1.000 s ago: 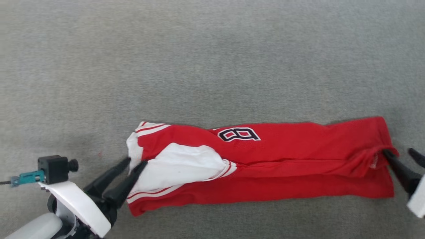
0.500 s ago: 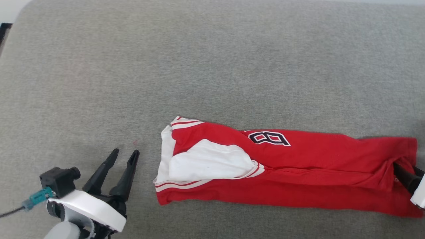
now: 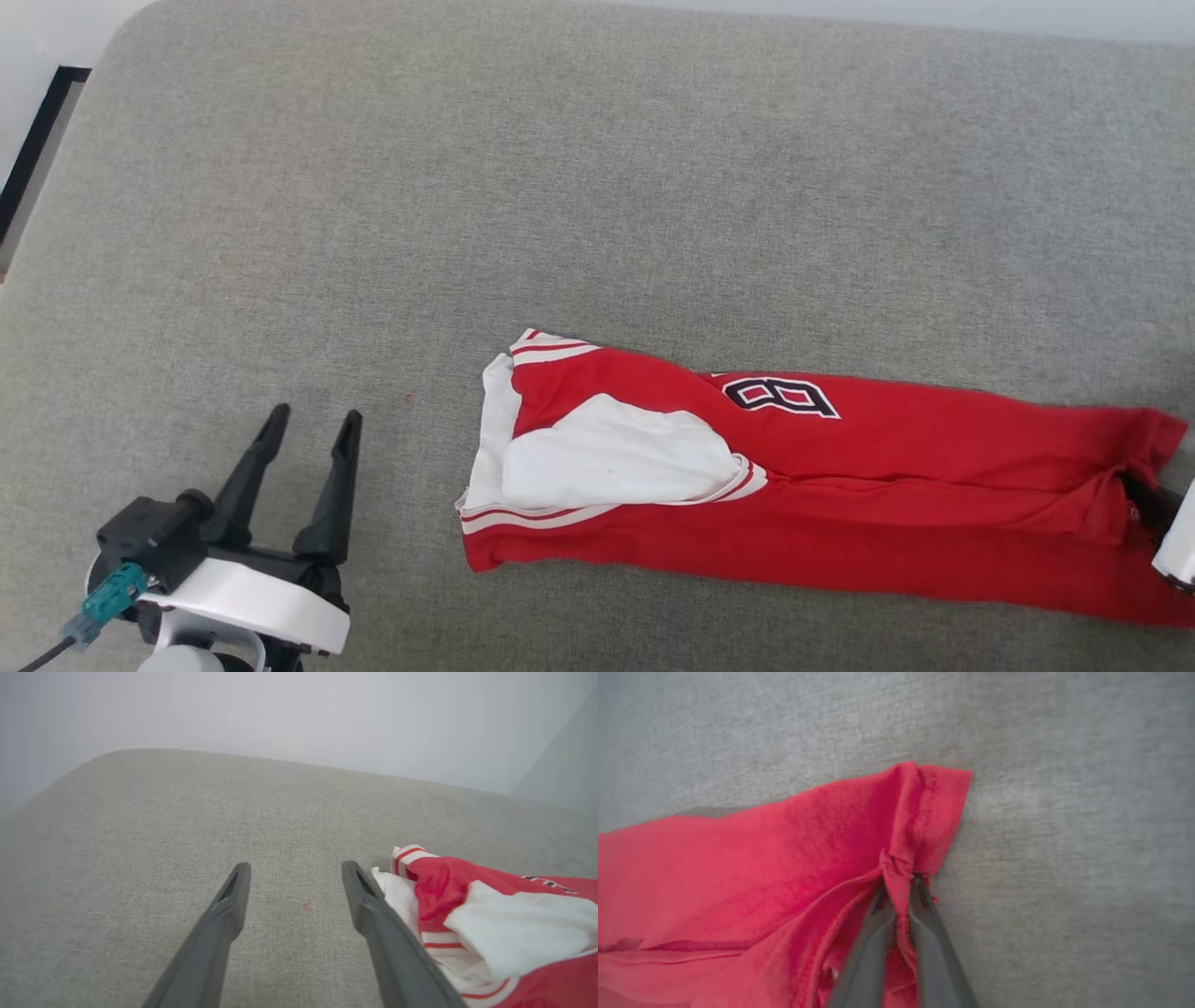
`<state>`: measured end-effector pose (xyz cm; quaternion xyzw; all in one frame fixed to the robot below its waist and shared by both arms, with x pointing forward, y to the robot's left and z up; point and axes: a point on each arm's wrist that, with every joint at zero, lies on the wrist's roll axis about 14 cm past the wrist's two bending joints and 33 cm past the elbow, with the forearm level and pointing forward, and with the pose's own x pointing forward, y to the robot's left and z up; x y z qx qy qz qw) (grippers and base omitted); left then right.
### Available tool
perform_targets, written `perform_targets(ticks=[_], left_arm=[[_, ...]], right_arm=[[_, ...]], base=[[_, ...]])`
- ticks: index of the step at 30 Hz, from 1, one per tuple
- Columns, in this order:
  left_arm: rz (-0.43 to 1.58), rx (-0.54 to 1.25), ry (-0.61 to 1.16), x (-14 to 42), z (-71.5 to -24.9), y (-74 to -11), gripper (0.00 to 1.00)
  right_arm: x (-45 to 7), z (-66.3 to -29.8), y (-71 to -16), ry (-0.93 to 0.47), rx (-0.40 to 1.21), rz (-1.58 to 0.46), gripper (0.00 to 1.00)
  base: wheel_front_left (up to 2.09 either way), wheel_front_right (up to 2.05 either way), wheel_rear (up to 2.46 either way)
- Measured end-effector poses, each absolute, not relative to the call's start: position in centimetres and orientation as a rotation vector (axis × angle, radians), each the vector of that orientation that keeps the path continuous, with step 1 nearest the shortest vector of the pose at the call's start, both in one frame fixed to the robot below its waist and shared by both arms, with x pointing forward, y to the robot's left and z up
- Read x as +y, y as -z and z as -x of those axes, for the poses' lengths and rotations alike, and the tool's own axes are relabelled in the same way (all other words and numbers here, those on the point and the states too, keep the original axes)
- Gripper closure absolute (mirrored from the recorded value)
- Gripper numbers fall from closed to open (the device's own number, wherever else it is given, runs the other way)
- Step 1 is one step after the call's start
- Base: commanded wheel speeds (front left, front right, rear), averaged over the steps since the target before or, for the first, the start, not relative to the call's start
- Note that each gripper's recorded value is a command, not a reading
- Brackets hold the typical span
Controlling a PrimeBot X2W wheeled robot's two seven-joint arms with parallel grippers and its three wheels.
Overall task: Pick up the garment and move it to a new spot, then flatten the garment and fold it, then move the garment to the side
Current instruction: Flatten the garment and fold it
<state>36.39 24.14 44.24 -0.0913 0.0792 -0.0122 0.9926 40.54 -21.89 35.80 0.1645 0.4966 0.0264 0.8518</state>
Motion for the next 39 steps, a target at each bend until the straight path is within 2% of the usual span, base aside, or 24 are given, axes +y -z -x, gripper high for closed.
perform_targets(ticks=[9,21,24,27,30,39], left_arm=[[0.164,0.115,0.054,23.5,-37.4,-45.5,0.00],[0.167,0.031,0.107,22.3,-38.6,-48.0,0.00],[0.174,0.018,0.105,22.4,-38.7,-48.4,0.00],[0.179,0.019,0.104,22.4,-38.5,-48.4,0.00],[0.201,0.017,0.109,22.2,-38.5,-48.5,0.00],[0.226,0.043,0.111,22.0,-37.9,-47.9,0.00]], right_arm=[[-22.8,-41.2,-37.2,-0.025,0.965,-0.363,1.00],[-35.5,-40.7,-44.3,0.287,0.720,-0.297,1.00],[-36.8,-40.2,-45.6,0.320,0.695,-0.272,1.00],[-35.7,-40.1,-45.9,0.284,0.708,-0.259,1.00],[-32.8,-40.1,-45.5,0.191,0.742,-0.241,1.00],[-18.8,-40.6,-45.9,-0.267,0.792,-0.152,1.00]], base=[[0.00,0.00,0.00],[0.00,0.00,0.00],[0.00,0.00,0.00],[0.00,0.00,0.00],[0.00,0.00,0.00],[0.00,0.00,0.00]])
